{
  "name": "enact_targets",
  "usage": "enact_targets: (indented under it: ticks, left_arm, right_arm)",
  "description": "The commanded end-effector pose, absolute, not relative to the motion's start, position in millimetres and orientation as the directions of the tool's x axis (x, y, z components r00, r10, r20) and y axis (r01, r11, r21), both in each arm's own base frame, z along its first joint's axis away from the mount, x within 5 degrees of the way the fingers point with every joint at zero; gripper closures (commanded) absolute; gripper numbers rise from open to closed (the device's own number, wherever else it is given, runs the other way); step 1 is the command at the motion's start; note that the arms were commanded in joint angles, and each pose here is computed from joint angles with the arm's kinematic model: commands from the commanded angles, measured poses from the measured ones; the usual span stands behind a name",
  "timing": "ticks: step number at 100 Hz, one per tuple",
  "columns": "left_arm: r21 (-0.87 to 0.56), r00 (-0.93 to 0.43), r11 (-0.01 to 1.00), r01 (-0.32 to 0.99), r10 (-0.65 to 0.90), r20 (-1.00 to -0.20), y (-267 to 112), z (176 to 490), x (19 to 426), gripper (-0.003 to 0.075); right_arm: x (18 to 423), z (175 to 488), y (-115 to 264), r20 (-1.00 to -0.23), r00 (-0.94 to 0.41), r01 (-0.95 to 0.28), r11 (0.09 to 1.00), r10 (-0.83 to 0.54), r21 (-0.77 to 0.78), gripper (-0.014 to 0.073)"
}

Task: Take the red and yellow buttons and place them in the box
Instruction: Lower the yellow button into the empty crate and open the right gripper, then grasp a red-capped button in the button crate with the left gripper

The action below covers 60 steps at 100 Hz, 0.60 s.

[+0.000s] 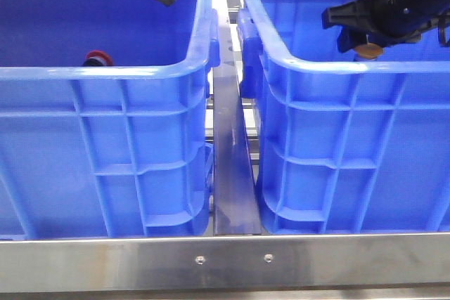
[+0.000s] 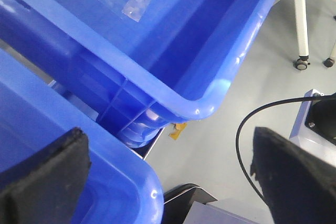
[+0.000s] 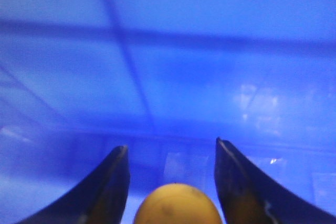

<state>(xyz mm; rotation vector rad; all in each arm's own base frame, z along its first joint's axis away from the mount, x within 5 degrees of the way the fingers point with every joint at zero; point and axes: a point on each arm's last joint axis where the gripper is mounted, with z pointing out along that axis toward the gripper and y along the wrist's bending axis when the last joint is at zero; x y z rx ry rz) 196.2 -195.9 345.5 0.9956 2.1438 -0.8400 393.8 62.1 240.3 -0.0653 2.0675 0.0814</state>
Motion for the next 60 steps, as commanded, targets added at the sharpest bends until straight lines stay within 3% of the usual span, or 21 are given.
enact_targets:
  ticks: [1, 23, 38, 60]
  left_arm:
    - [-0.277, -0.486, 0.516, 0.810, 0.329, -0.810, -193.0, 368.0, 193.1, 0.0134]
    - [-0.220, -0.442, 0.579, 0.785, 0.276, -0.853, -173.0, 382.0, 197.0, 0.0134]
    - [-0.215, -0.466, 0.719, 0.661, 0.168, -0.869, -141.5, 387.1, 219.0, 0.0134]
    - [-0.219, -0.513, 0.830, 0.512, 0.092, -0.853, -107.9, 375.2, 252.8, 0.0134]
  right_arm:
    - [385.0, 286.8, 57.5, -0.935, -0.355, -0.065, 0.998, 0.001, 0.026, 0.0190]
    - [351.0, 320.6, 47.0, -0.955, -0.298, -0.095, 0.995, -0.010, 0.019, 0.0190]
    - [314.8, 341.3, 46.0, -0.964, -0.265, -0.147, 0.988, -0.004, 0.036, 0.0190]
    - [267.4, 357.2, 53.6, -0.963, -0.270, -0.295, 0.953, -0.014, 0.069, 0.0190]
